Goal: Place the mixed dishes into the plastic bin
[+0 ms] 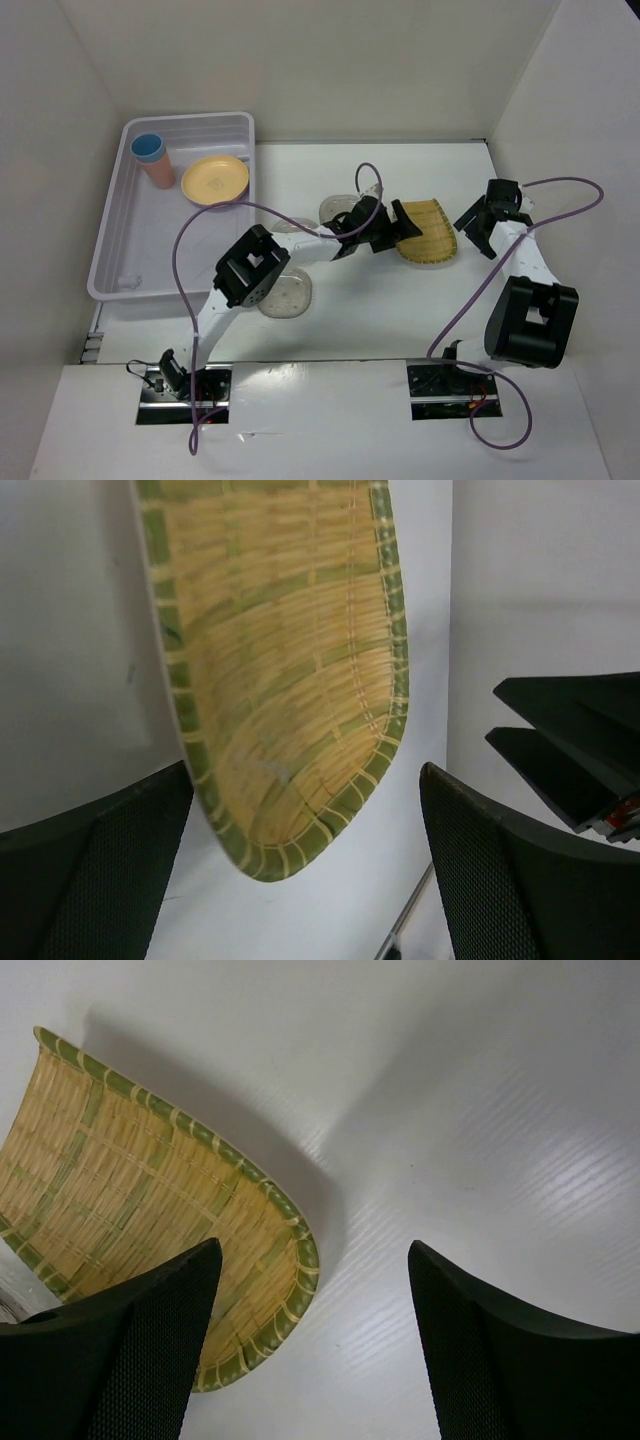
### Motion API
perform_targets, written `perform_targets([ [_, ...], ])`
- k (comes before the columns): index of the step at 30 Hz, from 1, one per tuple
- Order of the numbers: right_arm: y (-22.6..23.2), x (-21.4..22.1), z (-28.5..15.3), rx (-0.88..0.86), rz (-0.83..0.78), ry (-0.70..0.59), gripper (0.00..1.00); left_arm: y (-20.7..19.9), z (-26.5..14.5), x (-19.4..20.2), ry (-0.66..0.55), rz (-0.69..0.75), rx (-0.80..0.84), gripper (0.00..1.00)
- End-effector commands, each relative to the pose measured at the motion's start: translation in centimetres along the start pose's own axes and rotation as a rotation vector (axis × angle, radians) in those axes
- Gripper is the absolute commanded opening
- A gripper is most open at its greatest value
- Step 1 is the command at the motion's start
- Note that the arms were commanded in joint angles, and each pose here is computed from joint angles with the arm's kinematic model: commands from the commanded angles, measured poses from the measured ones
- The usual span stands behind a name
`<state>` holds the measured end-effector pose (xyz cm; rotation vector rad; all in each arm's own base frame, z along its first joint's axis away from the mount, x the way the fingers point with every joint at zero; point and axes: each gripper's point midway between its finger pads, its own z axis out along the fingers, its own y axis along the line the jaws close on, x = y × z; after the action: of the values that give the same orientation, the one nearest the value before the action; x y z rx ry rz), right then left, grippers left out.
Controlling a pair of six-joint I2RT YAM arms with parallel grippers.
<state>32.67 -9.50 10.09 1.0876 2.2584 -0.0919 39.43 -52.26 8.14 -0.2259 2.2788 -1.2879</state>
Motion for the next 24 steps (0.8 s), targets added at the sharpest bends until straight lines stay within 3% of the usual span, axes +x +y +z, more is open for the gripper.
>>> perform_targets([
  [1,1.8,-3.2,-0.8,-0.064,-0.015,-0.078,0.8,-0.8,1.2,0.4,-0.027,-0.052,0.014,0.98],
  [7,2.0,-2.8,-0.9,-0.091,-0.002,-0.085,0.8,0.7,1.5,0.5,-0.045,-0.089,-0.024,0.91],
  [10,2.2,-2.9,-1.2,-0.103,-0.001,-0.087,0.8,1.7,1.9,0.2,-0.081,-0.122,-0.039,0.83],
  [13,2.3,-2.8,-1.3,-0.118,0.009,-0.089,0.8,1.8,2.0,-0.1,-0.131,-0.14,-0.038,0.67],
  [22,2.5,-3.3,-2.1,-0.133,0.013,-0.113,0.8,1.6,3.3,-0.6,-0.175,-0.146,-0.043,0.38],
  [24,2.6,-3.2,-2.2,-0.141,0.013,-0.108,0.8,1.6,3.3,-0.6,-0.175,-0.146,-0.043,0.24],
])
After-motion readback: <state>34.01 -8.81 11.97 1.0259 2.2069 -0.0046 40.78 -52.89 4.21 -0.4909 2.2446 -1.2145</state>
